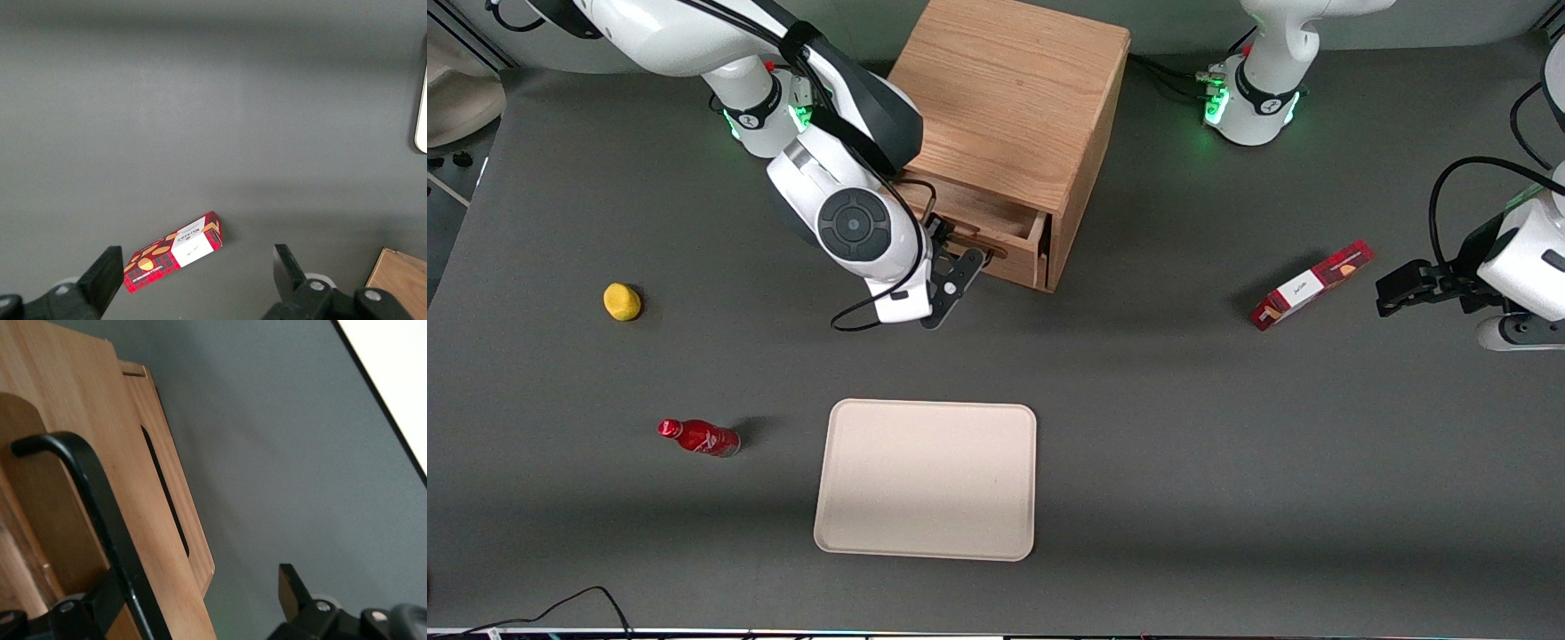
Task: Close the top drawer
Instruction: 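Push the drawer front with the right gripper into the cabinet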
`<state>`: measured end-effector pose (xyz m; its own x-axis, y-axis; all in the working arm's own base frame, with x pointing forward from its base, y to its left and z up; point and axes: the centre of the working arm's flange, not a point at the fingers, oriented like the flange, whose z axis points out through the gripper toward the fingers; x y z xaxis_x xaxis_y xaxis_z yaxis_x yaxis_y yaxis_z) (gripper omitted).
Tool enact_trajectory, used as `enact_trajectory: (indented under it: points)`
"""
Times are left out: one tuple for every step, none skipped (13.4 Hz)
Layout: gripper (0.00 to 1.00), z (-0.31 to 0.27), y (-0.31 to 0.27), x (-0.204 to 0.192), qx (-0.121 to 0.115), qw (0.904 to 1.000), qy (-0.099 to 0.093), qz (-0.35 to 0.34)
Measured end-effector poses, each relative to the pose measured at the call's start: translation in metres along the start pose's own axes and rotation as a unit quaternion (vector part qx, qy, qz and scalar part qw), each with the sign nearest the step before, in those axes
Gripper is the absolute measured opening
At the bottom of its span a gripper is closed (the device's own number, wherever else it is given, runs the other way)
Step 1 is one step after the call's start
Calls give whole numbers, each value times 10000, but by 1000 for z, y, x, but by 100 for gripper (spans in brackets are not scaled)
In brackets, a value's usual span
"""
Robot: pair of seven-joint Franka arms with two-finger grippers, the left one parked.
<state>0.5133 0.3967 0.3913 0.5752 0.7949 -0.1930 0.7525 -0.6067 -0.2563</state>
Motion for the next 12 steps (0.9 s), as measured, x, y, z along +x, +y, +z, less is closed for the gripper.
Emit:
enact_trajectory:
  points:
    - [100, 2, -7, -2, -17, 10000, -38, -28]
    - [100, 4, -16, -5, -35, 10000, -81, -10]
    - [100, 7, -26, -6, -53, 9999, -124, 47]
    - [100, 9, -37, -7, -63, 9998, -159, 86]
    - [100, 11, -46, -8, -68, 9998, -186, 101]
    - [100, 11, -48, -9, -110, 9997, -178, 129]
    - [100, 11, -48, -9, -112, 9996, -178, 162]
    - [100, 11, -48, -9, -110, 9996, -175, 190]
    - [100, 11, -48, -10, -109, 9996, -174, 205]
    - [100, 11, -48, -10, -107, 9996, -172, 214]
    - [100, 11, -48, -10, -106, 9996, -171, 219]
    - [100, 11, -47, -10, -105, 9996, -168, 225]
